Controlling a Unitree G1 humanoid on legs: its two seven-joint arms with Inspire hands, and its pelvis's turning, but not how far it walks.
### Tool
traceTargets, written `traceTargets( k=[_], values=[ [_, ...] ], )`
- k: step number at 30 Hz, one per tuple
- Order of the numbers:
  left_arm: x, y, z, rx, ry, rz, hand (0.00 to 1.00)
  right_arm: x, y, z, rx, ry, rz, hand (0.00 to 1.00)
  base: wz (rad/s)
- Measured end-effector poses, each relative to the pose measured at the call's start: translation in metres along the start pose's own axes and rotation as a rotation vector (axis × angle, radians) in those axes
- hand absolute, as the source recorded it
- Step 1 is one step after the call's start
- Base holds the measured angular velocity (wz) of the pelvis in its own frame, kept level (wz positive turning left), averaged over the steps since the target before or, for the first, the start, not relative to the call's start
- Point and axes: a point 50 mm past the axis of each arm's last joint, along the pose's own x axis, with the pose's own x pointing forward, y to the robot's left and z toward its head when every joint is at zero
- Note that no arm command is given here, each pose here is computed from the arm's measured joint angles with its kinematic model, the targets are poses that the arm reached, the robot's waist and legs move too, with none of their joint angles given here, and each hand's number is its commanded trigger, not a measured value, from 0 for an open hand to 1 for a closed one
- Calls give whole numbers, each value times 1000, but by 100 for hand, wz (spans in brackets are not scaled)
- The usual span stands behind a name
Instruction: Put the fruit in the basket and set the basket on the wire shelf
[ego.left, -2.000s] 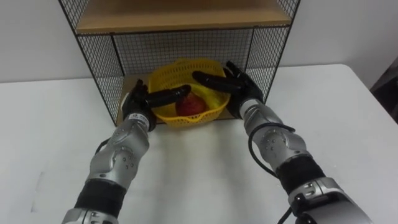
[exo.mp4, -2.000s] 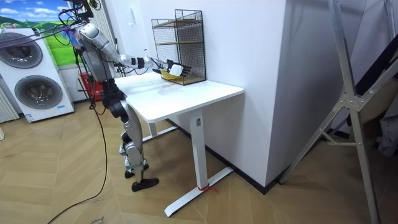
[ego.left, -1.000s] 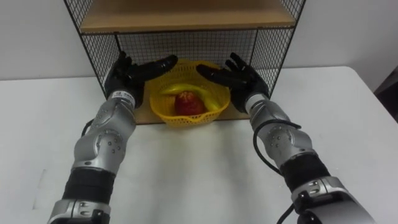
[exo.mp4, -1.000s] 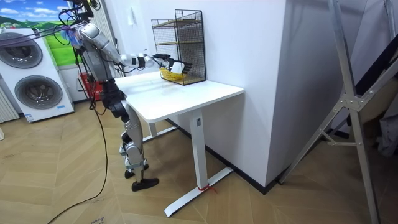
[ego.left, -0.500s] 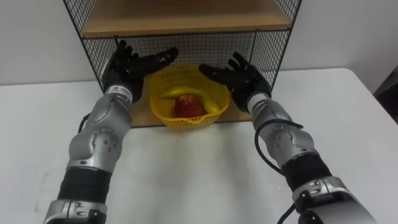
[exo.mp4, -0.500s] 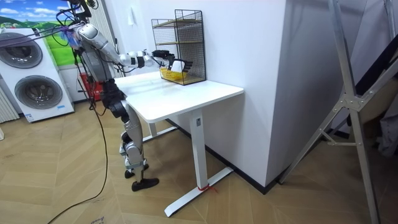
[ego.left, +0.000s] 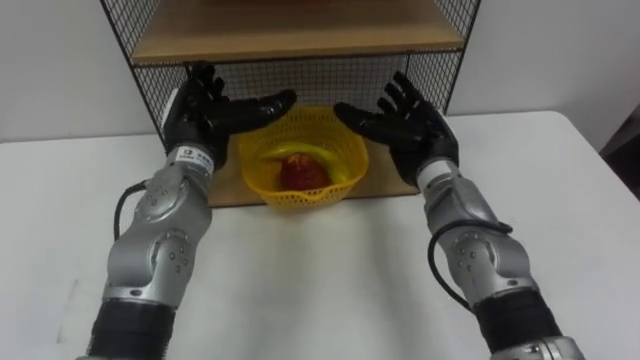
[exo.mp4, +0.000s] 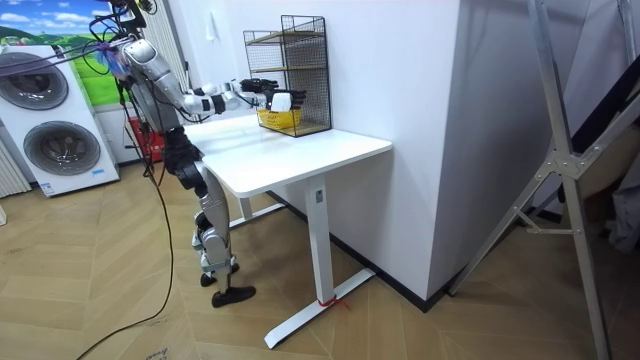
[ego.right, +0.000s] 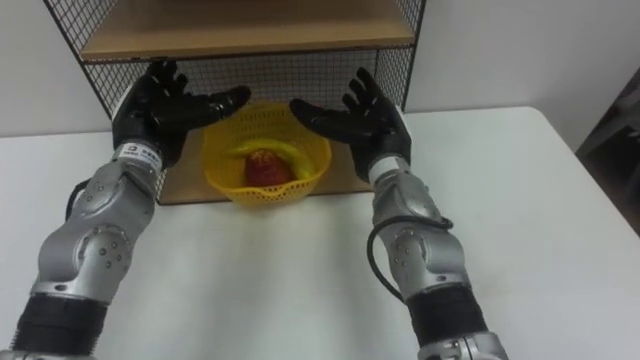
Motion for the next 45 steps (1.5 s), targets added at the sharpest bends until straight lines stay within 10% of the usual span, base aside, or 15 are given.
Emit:
traceTargets(
  k=[45],
  values=[
    [-111, 26, -28, -30, -132, -162, 0, -112, -17, -9, -144, -149, 244, 0, -1]
  ],
)
